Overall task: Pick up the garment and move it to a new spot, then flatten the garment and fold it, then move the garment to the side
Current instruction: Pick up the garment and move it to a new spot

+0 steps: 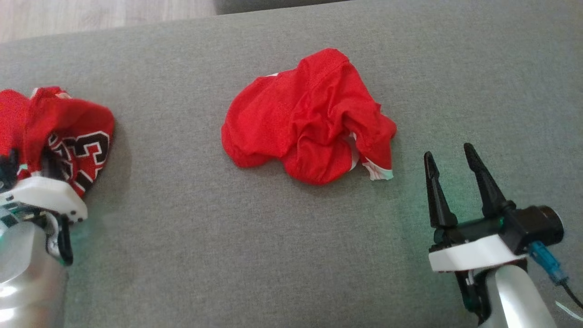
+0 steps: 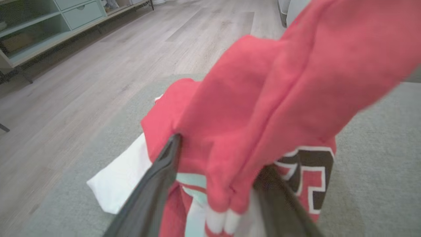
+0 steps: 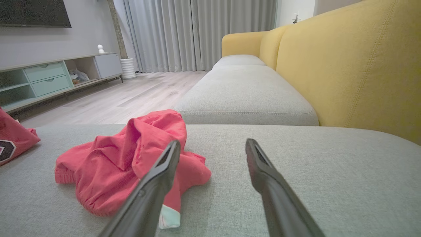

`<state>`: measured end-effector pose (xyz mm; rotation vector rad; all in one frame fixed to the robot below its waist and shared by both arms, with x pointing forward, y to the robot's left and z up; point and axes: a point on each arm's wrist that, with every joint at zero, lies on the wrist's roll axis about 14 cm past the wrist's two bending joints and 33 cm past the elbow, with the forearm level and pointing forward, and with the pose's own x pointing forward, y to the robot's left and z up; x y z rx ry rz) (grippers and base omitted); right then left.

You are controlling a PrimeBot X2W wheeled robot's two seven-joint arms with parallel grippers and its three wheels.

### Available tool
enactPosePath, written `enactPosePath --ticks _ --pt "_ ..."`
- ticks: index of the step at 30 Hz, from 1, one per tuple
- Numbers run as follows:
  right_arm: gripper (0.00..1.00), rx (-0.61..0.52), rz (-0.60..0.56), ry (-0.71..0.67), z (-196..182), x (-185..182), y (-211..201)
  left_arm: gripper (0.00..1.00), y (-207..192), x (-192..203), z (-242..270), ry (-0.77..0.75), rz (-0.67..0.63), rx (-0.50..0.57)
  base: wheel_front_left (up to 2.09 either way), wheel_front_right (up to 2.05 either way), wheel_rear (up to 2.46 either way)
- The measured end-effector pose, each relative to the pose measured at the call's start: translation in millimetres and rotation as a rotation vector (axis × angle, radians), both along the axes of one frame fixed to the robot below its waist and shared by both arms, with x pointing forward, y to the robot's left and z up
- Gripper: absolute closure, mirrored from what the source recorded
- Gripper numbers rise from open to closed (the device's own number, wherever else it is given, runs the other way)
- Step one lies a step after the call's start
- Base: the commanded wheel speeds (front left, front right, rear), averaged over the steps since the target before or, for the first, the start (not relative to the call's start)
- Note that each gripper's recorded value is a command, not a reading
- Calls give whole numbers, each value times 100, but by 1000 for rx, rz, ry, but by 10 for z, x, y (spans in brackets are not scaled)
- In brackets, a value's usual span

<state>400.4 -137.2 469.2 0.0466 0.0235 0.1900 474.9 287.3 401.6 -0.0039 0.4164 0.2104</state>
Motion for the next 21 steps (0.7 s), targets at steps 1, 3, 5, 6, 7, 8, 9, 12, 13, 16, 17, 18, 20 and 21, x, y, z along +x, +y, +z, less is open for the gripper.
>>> enactPosePath --ticks 1,3,5,6,7,8,9,12,13,16,17,18,20,21 --pt "0 -1 -3 -3 10 9 -10 0 -12 -6 -29 4 2 -5 0 0 0" --pt "0 -1 -5 -4 13 10 -16 0 -42 -16 -59 5 -2 -13 0 0 0" --pt "0 -1 -5 -9 30 9 -18 0 -40 -2 -12 -16 0 -10 0 0 0" --pt "0 -1 -4 -11 39 5 -13 0 -38 13 30 -30 -3 -9 0 0 0" --pt "0 0 -1 -14 49 -1 -4 0 -42 30 84 -48 -9 -7 0 0 0" --pt "0 0 2 -17 62 -8 7 0 -49 46 139 -65 -17 -2 0 0 0" --pt "0 1 4 -22 79 -11 16 0 -66 57 187 -77 -29 3 0 0 0" --pt "0 4 15 -45 160 -16 51 0 -130 46 307 -107 -68 13 0 0 0" --pt "0 4 18 -52 185 -20 64 0 -154 33 344 -114 -83 19 0 0 0" --pt "0 9 34 -63 229 -57 118 0 -213 13 522 -166 -105 29 0 0 0" --pt "0 11 40 -61 226 -80 139 0 -237 3 583 -182 -117 37 0 0 0" --pt "0 11 47 -58 218 -105 162 0 -262 -12 645 -200 -126 41 0 0 0" --pt "0 12 60 -58 222 -144 206 0 -315 -66 745 -235 -147 51 0 0 0" --pt "0 13 67 -61 234 -157 228 0 -336 -104 779 -247 -152 51 0 0 0"
